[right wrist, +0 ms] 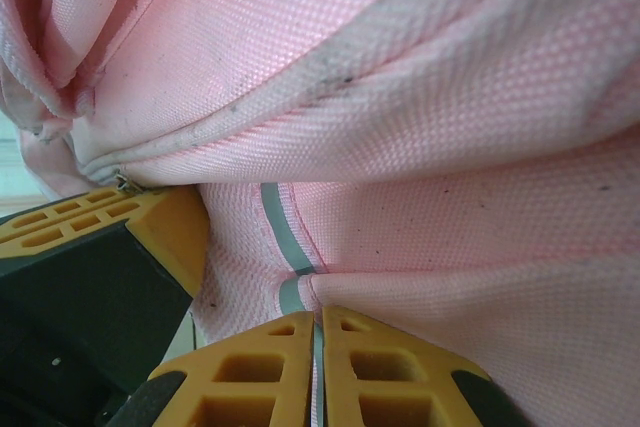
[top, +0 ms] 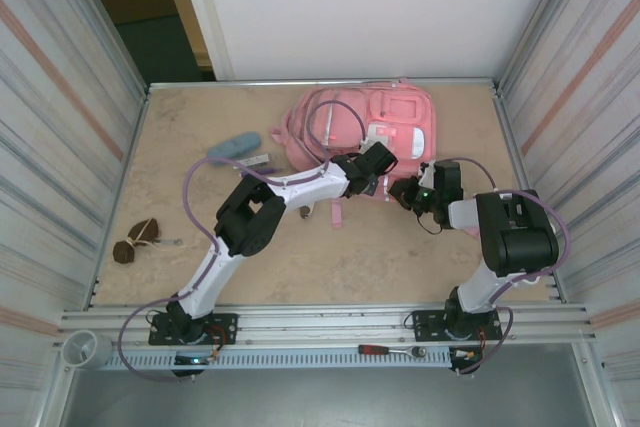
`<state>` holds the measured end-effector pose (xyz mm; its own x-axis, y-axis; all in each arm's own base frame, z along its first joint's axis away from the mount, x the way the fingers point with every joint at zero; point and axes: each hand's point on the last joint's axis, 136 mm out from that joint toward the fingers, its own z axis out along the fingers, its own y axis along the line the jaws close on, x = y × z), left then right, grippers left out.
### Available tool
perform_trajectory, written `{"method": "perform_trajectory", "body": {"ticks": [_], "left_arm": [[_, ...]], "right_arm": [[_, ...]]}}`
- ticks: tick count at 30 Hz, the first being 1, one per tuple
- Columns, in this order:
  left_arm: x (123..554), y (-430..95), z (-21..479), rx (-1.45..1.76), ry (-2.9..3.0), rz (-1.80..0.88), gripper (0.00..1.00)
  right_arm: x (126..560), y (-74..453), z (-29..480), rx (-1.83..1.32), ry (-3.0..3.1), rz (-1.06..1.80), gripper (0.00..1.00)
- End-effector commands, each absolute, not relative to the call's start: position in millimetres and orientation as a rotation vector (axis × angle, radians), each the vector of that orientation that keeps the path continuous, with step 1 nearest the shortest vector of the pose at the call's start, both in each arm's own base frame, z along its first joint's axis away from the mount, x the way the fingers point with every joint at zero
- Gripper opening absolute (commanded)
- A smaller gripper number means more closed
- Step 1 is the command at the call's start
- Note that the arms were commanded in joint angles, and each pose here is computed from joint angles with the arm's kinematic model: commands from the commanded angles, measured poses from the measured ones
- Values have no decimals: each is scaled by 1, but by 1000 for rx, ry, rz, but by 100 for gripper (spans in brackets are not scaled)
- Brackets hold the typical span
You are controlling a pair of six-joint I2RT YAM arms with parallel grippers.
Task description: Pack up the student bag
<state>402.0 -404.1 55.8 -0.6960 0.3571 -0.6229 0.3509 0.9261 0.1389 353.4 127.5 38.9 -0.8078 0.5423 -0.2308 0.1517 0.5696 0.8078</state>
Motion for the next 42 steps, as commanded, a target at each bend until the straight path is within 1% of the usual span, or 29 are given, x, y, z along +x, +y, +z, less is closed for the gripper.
{"method": "perform_trajectory", "body": {"ticks": [1,3,10,11,14,19,22,24,26,29,36,38,42], "left_arm": [[413,-401,63,484,2370,18,3],[411,-401,64,489,2373,10,0],[409,-400,74,494,2369,-36,0],[409,-399,73,496,2372,-32,2],[411,-394,65,507,2383,3,13],[414,-385,57,523,2381,97,20],[415,-380,53,526,2380,144,27],[415,-377,50,532,2383,167,28],[415,-377,48,539,2384,174,27],[416,-377,46,557,2381,198,23],[419,-378,62,590,2348,207,6],[417,-381,70,587,2344,156,0],[410,-394,87,584,2340,-66,0]], "right_arm": [[336,120,12,662,2438,1105,9],[336,119,12,667,2437,1103,9],[337,115,15,670,2430,1093,9],[337,114,15,669,2430,1091,9],[336,114,15,672,2431,1090,9],[337,113,16,671,2429,1087,9],[335,113,13,671,2436,1081,9],[335,113,12,673,2438,1082,9],[335,113,11,675,2437,1083,9],[335,113,11,675,2440,1083,9],[335,112,9,680,2442,1078,9],[335,111,8,684,2443,1076,9],[336,110,9,690,2442,1071,9]]}}
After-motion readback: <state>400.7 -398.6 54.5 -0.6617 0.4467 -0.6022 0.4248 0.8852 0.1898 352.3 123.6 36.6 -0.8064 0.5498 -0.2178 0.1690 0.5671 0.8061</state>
